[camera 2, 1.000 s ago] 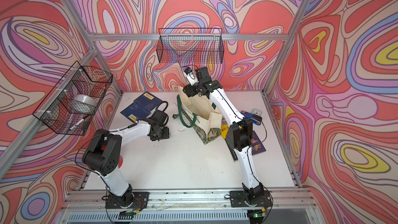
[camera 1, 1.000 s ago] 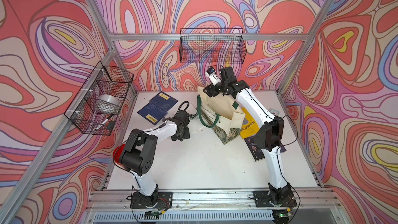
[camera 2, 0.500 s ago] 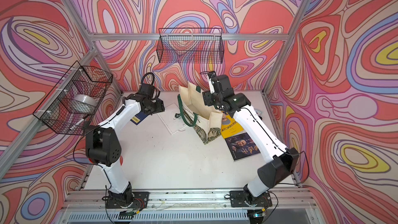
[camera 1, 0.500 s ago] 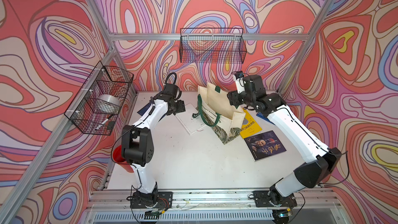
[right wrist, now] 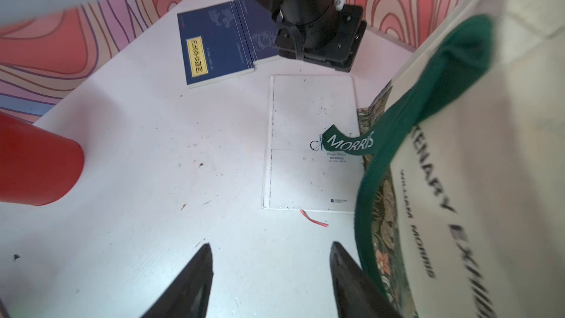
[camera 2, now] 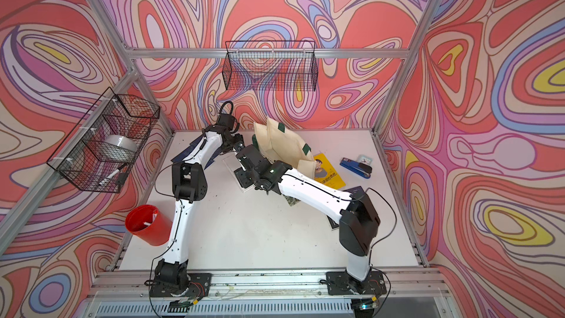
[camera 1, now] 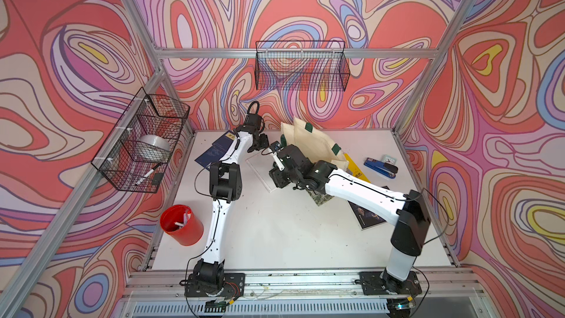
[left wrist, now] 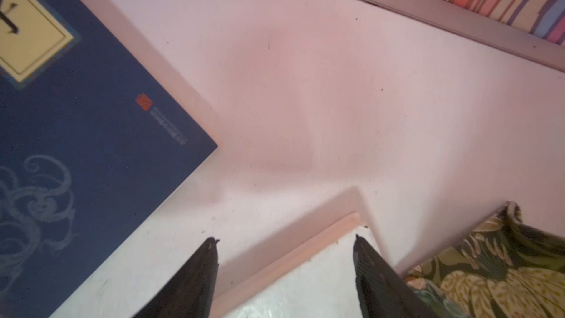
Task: Put the books into the canvas bag
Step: Move the book to the center of the board.
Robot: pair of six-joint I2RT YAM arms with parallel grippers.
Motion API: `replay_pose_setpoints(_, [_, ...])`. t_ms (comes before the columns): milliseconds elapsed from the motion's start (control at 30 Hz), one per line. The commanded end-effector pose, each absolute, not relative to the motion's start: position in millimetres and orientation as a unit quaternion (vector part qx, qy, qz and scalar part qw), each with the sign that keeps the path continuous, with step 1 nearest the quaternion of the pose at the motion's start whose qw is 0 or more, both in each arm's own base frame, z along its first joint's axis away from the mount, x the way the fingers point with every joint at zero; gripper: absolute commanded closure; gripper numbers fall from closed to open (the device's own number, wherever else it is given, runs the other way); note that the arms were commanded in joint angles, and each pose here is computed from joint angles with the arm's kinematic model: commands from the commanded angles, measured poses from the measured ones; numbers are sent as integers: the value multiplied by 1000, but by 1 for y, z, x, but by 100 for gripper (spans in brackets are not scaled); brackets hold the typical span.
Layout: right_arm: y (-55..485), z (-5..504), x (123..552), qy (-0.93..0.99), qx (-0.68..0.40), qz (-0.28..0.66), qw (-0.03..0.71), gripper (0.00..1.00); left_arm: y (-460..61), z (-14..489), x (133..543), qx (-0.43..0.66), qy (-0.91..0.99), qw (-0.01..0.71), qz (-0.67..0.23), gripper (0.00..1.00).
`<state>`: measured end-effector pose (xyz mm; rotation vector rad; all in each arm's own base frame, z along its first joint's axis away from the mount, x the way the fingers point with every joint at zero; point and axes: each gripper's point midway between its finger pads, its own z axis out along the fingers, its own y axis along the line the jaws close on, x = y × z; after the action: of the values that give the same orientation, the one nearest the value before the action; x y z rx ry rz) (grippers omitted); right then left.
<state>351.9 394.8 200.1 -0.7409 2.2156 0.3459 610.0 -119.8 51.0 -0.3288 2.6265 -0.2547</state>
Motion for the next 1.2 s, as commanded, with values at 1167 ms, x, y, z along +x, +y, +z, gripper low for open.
replay_pose_setpoints(1167, [361,22,405,943,-254,94,196,20,-110,46,314,-160,972,143,-99,32])
